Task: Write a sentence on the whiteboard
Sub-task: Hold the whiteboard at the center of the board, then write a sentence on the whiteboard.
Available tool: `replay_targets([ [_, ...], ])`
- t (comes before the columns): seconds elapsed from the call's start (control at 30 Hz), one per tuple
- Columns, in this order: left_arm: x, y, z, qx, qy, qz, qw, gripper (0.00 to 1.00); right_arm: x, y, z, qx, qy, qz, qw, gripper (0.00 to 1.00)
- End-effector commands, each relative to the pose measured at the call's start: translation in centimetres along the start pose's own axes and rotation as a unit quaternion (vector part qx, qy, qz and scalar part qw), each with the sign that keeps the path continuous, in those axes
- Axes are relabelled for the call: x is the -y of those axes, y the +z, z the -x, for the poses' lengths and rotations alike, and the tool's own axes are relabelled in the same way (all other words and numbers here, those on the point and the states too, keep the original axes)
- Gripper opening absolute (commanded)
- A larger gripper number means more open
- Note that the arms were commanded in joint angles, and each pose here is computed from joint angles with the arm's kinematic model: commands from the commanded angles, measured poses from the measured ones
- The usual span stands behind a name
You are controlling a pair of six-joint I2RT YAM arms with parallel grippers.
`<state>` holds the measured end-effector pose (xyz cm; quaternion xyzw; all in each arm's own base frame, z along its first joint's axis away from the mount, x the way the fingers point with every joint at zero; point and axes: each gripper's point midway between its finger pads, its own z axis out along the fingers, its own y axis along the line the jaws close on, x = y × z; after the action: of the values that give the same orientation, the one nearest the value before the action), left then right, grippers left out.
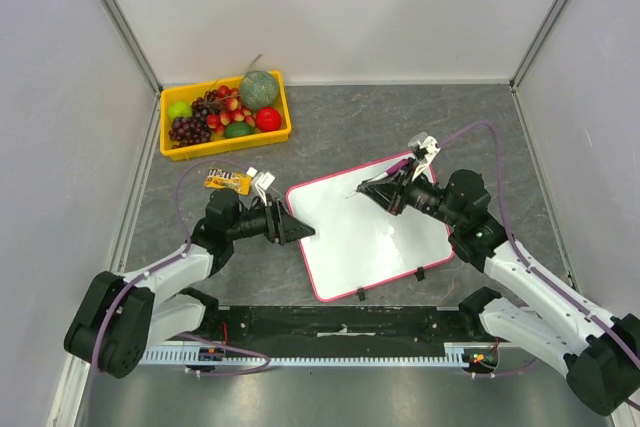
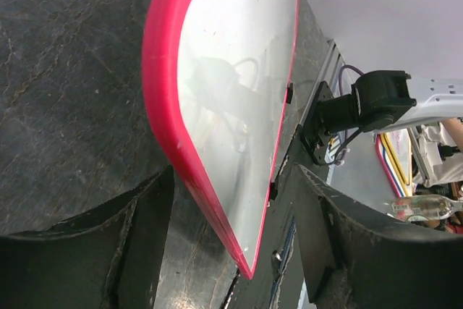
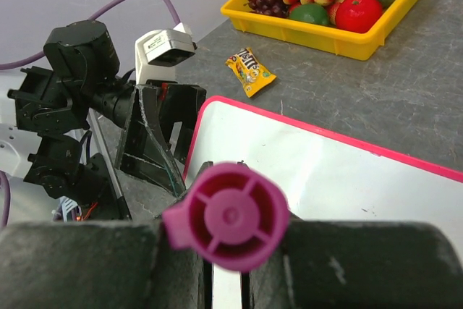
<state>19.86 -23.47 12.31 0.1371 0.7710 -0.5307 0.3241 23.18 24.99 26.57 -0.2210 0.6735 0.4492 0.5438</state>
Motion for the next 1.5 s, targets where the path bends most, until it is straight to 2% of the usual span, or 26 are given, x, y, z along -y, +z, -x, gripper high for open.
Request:
replay_targets([
  [0.0, 1.3, 0.5, 1.1, 0.015, 0.062, -0.052, 0.997, 0.69, -1.0, 0.7, 1.9, 0.032, -0.033, 0.030, 0.998, 0.00],
  [0.13, 1.4, 0.8, 0.9, 0.004, 0.077, -0.071, 0.995, 0.58, -0.7, 1.2, 1.8, 0.030, -0.044, 0.032, 0.998, 0.00],
  [0.4, 0.0, 1.8, 0.2, -0.047, 0.087, -0.068, 0.993, 0.14, 0.0, 2.1, 1.5, 0.028, -0.071, 0.029, 0.997, 0.00],
  [0.5, -0.2, 2.1, -0.4, -0.067, 0.089, -0.078, 0.991, 0.04, -0.1, 2.6, 1.3, 0.027, -0.076, 0.030, 0.996, 0.00],
  [0.8, -1.7, 2.4, -1.1, -0.085, 0.080, -0.056, 0.992, 0.02, -1.1, 3.6, 1.3, 0.052, -0.093, 0.009, 0.994, 0.00],
  [1.1, -2.2, 2.4, -1.3, -0.083, 0.079, -0.047, 0.992, 0.02, 0.5, 4.7, 1.1, 0.074, -0.081, -0.050, 0.993, 0.00],
  [1.47, -1.9, 2.3, -1.2, -0.080, 0.083, -0.052, 0.992, 0.02, 0.5, 6.6, 0.0, 0.063, -0.065, -0.039, 0.995, 0.00],
])
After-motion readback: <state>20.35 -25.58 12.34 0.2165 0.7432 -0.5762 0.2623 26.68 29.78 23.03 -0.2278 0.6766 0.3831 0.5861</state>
